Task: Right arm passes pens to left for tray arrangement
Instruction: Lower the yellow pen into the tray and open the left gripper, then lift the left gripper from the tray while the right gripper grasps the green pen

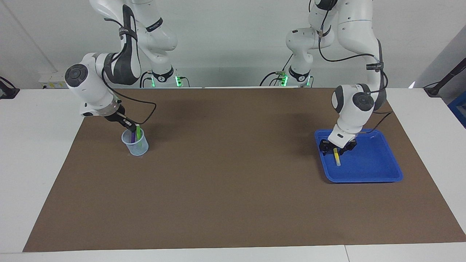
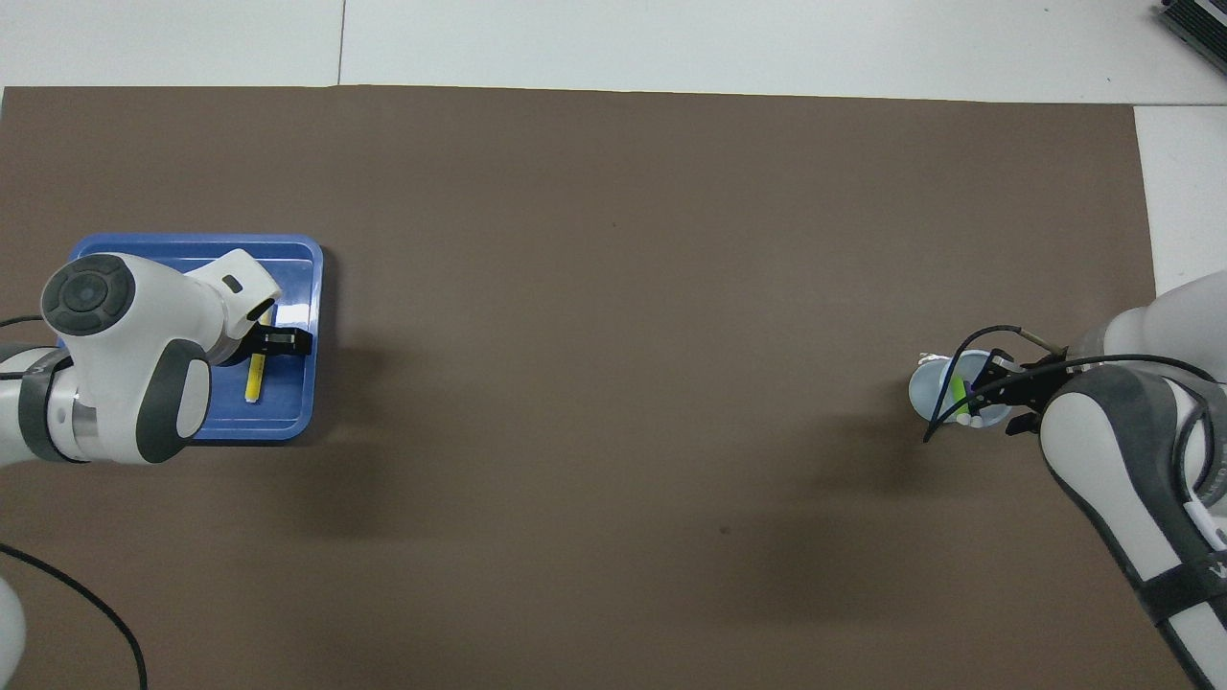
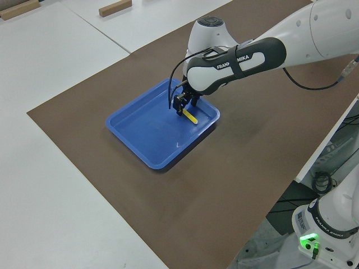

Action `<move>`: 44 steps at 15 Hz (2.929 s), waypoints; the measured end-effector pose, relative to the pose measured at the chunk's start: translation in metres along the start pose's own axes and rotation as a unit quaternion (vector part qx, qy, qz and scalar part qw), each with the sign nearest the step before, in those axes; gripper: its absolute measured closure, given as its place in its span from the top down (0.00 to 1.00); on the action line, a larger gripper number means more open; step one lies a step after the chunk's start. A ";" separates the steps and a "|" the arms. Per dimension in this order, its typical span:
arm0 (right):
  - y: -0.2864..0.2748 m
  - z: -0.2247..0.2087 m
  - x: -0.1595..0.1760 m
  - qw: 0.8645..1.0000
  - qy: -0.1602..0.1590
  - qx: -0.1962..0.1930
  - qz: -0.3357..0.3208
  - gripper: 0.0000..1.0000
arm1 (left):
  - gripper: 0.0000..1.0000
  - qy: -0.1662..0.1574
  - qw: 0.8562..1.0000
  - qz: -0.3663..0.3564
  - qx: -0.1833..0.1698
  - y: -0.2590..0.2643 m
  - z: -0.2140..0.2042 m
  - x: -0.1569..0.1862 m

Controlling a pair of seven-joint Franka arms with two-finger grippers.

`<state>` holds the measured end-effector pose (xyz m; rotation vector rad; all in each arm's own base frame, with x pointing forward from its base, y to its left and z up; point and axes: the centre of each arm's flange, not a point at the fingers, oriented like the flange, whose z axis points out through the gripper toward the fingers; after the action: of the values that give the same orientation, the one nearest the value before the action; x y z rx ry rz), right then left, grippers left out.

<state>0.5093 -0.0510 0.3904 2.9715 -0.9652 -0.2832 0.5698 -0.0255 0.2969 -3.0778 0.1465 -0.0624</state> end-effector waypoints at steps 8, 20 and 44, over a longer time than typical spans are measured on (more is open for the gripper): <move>-0.011 -0.007 -0.009 1.000 -0.005 -0.006 -0.011 0.50 | 1.00 -0.033 0.992 -0.097 -0.076 -0.003 -0.085 0.040; -0.038 -0.075 -0.017 0.993 0.017 0.002 -0.120 0.40 | 1.00 -0.057 0.956 -0.247 -0.149 0.083 -0.198 0.012; -0.039 0.000 -0.017 0.981 0.025 0.003 -0.195 0.30 | 1.00 -0.087 0.886 -0.402 -0.214 0.125 -0.296 -0.037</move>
<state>0.5180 -0.0095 0.3914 3.1336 -0.3714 -0.2047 0.5087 -0.1628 0.5827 -3.2747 -1.2835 0.2424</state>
